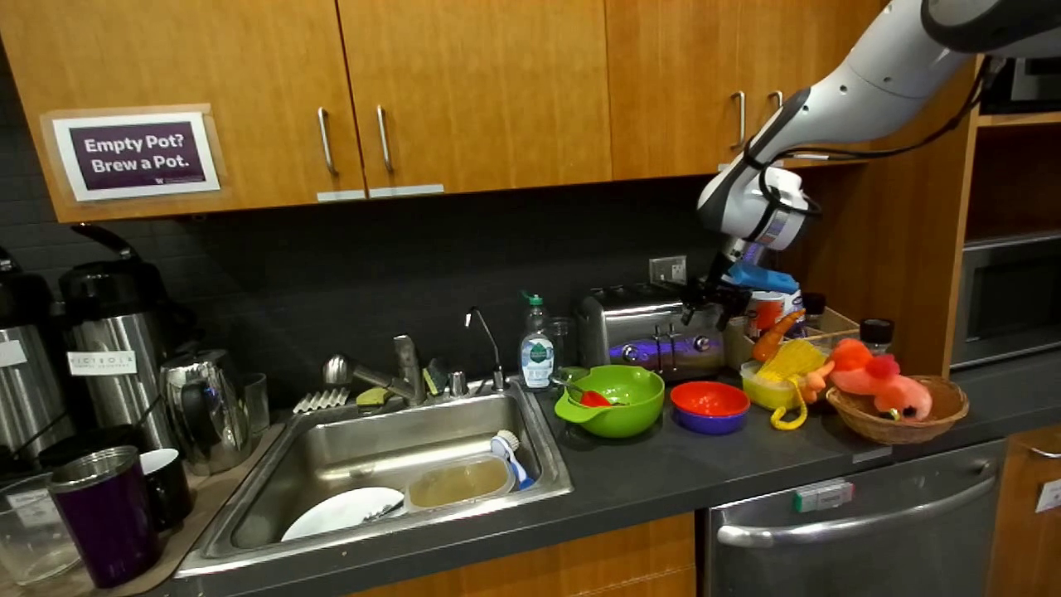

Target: Turn the knob on the toaster

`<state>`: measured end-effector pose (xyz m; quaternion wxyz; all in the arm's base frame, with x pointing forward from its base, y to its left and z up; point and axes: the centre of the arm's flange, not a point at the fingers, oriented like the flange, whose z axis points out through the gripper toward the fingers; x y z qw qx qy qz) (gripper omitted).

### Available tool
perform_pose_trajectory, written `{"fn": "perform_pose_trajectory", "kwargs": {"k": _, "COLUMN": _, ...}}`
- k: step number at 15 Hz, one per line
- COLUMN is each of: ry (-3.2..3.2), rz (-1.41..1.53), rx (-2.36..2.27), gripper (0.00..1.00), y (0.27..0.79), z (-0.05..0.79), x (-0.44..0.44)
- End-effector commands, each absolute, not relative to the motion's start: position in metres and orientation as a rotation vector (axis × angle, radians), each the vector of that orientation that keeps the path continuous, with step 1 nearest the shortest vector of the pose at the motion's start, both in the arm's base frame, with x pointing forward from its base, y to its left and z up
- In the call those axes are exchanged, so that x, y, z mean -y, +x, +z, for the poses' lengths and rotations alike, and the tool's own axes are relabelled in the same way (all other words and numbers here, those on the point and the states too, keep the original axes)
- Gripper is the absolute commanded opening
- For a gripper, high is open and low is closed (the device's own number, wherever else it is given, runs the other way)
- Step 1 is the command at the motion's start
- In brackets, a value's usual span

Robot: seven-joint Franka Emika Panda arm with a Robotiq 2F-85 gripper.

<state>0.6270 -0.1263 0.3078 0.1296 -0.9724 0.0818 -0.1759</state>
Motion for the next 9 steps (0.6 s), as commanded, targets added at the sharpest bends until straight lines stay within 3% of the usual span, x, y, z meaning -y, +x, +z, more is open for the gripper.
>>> {"fn": "perform_pose_trajectory", "kwargs": {"k": 1, "ry": -2.836, "rz": -0.481, "rx": -0.252, "gripper": 1.00, "y": 0.618, "z": 0.298, "x": 0.128}}
{"fn": "perform_pose_trajectory", "kwargs": {"k": 9, "ry": -2.847, "rz": -0.582, "rx": -0.202, "gripper": 1.00, "y": 0.620, "z": 0.284, "x": 0.138}}
